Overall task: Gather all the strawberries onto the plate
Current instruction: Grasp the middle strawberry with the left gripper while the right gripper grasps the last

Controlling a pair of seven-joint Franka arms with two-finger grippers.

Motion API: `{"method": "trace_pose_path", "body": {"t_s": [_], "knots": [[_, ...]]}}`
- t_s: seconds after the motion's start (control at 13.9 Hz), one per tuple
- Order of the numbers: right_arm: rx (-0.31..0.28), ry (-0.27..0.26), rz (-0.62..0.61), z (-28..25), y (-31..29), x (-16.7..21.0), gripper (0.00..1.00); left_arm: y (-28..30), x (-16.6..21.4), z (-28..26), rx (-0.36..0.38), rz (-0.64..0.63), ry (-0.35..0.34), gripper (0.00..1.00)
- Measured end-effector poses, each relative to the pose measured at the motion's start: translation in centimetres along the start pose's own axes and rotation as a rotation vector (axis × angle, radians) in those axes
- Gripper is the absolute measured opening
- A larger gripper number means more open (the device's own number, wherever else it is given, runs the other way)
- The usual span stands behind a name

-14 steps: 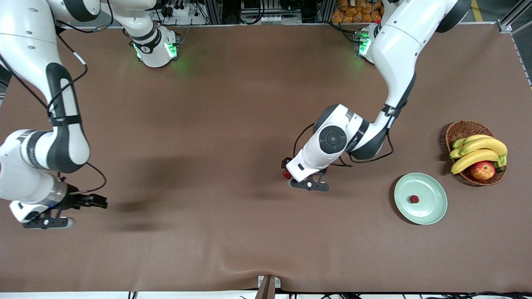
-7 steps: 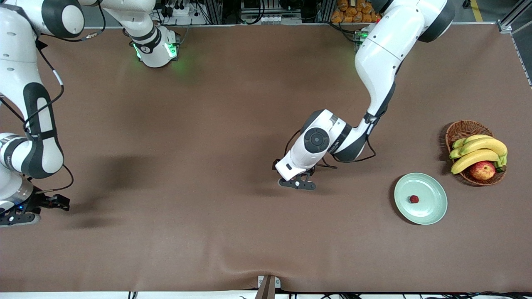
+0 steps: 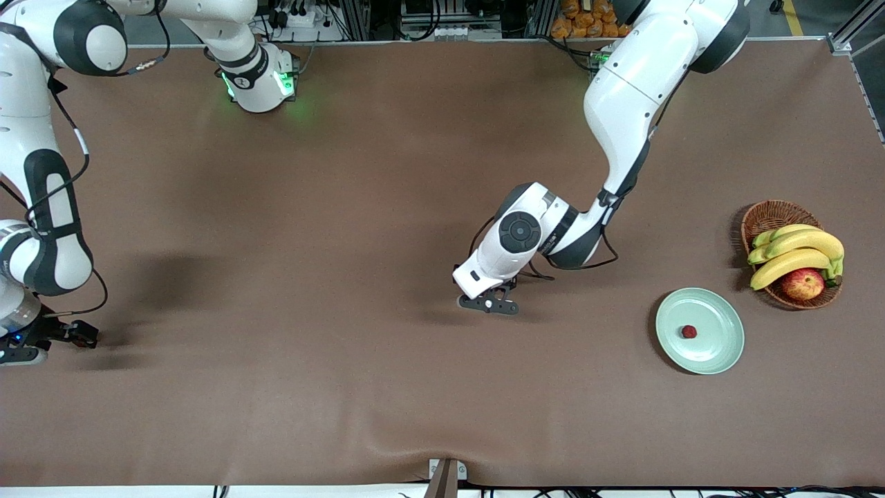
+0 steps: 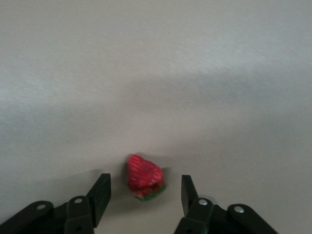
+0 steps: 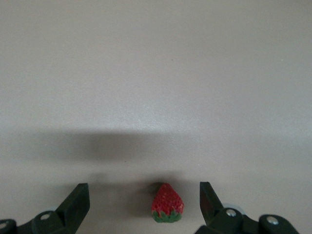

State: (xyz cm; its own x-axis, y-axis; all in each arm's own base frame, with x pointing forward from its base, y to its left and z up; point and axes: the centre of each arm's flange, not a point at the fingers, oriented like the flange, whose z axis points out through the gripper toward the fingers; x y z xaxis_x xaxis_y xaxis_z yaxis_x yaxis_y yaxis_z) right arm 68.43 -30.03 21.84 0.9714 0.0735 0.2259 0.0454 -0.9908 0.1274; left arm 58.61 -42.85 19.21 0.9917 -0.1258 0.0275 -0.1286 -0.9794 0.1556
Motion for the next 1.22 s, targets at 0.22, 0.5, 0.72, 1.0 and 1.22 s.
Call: {"method": "trace_pose_path", "body": {"t_s": [0.22, 0.5, 0.72, 1.0, 1.22], "knots": [[0.066, 0.014, 0.039, 1.2, 1.9, -1.7, 1.0, -0.8, 0.3, 0.2, 0.01, -0.008, 0.002, 0.65], [0.125, 0.02, 0.079, 3.1, 3.4, -3.6, 1.0, -0.5, 0.2, 0.6, 0.007, -0.004, 0.005, 0.62], [0.138, 0.026, 0.089, 3.3, 3.3, -3.6, 1.0, -0.1, -0.1, 0.9, 0.007, 0.002, 0.001, 0.62], [0.144, 0.024, 0.082, 3.6, 3.1, -3.7, 1.0, -0.2, -0.1, 1.2, 0.008, 0.0, 0.0, 0.58], [0.145, 0.025, 0.042, 3.9, 3.1, -3.8, 1.0, -0.2, 0.0, 1.1, 0.006, -0.001, 0.005, 0.32]]}}
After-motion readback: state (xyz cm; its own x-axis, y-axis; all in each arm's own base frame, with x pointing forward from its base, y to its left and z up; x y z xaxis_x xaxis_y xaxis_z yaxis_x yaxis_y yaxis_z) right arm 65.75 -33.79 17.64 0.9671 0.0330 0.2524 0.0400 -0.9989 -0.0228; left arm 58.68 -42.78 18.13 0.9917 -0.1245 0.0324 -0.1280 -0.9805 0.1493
